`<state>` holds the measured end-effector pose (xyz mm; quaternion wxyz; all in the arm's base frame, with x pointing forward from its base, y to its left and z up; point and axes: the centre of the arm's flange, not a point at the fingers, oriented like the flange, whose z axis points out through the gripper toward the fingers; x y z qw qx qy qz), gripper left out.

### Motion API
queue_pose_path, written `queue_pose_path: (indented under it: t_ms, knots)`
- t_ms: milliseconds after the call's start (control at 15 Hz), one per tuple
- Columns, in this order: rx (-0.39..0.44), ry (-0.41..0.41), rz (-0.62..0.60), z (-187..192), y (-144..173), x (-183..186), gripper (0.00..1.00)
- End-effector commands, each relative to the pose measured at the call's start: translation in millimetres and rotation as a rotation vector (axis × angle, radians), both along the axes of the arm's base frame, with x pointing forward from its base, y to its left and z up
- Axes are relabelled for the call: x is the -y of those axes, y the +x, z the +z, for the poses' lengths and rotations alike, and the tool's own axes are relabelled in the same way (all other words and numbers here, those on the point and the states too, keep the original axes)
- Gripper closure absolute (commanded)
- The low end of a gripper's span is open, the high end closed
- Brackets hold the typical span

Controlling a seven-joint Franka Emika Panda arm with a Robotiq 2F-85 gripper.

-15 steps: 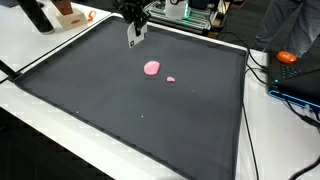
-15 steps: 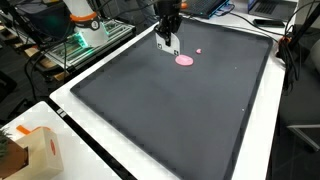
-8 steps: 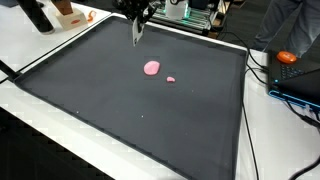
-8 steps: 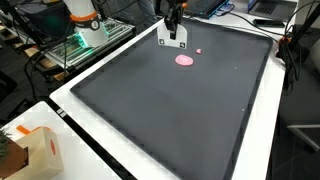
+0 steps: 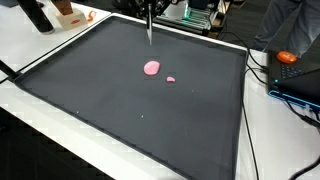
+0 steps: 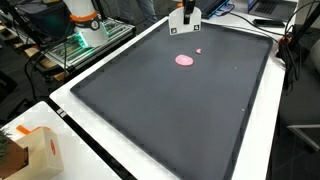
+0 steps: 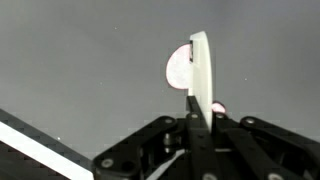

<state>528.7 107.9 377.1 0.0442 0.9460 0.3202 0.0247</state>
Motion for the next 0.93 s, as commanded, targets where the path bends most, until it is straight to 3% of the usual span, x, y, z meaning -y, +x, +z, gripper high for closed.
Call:
queue_pose_path:
  t_ms: [0,533,867]
  knots:
    - [-0.024,-0.039,0.196,19,-3,-19,0.99]
    - [-0.097,-0.155,0.574,61,-2,-73,0.99]
    - [-0.089,-0.18,0.647,92,-2,-102,0.99]
